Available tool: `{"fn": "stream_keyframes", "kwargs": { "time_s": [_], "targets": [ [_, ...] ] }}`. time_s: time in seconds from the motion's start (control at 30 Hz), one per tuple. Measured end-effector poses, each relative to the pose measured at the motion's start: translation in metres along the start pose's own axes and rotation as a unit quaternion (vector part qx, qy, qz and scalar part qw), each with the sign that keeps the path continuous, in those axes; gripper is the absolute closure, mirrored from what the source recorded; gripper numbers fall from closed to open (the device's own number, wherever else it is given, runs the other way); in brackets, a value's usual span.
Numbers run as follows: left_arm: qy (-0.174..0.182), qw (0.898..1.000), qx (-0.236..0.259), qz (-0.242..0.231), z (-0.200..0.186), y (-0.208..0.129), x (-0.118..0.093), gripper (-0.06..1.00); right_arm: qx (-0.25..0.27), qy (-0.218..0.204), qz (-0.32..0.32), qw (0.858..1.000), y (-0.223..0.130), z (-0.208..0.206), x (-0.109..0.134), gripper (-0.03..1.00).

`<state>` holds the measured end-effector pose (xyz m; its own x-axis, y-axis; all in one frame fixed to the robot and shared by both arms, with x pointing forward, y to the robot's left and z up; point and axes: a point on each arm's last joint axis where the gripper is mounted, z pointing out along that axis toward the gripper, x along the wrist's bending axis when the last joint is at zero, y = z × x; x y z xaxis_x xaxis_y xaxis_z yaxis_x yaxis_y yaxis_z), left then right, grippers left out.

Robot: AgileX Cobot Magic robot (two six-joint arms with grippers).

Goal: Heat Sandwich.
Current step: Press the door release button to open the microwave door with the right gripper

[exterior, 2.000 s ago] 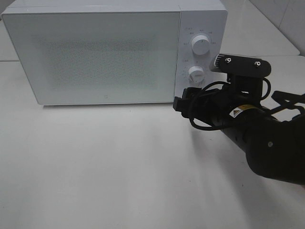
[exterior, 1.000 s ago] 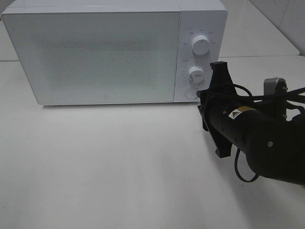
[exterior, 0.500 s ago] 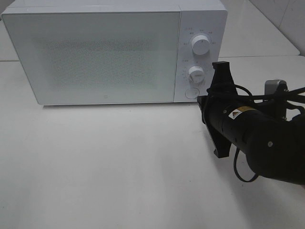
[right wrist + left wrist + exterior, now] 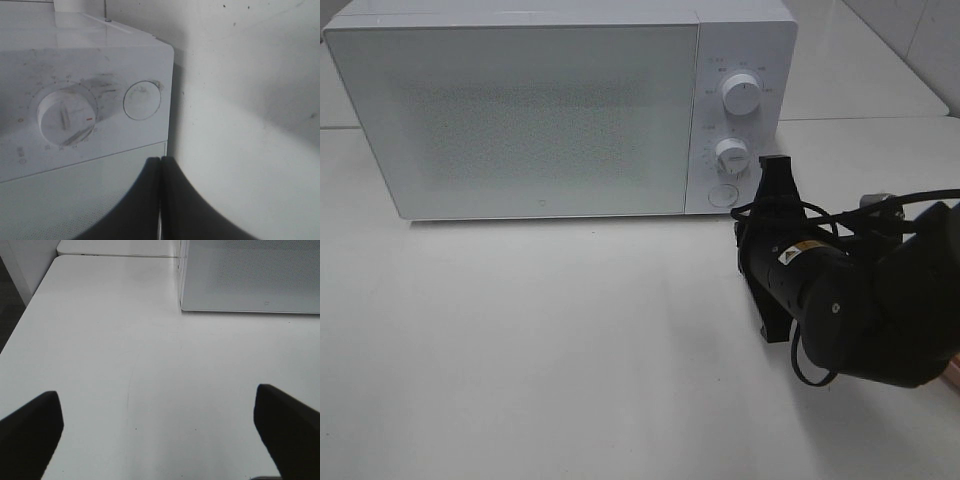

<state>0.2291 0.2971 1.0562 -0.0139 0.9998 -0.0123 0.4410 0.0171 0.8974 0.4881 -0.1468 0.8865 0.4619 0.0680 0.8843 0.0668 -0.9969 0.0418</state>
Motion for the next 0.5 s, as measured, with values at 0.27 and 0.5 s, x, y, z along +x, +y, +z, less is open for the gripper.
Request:
{"fn": "stream_keyframes", "kwargs": {
  "time_s": [0.27,0.5],
  "targets": [
    [0.0,1.0,0.0,0.0,0.0,0.0,0.0,-0.01,-0.007,0.013,0.009,1.0,0.004,0.027,0.009,0.97],
    [0.0,1.0,0.0,0.0,0.0,0.0,0.0,-0.01,-0.011,0.011,0.009,1.0,0.005,0.046,0.009,0.97]
  ]
}}
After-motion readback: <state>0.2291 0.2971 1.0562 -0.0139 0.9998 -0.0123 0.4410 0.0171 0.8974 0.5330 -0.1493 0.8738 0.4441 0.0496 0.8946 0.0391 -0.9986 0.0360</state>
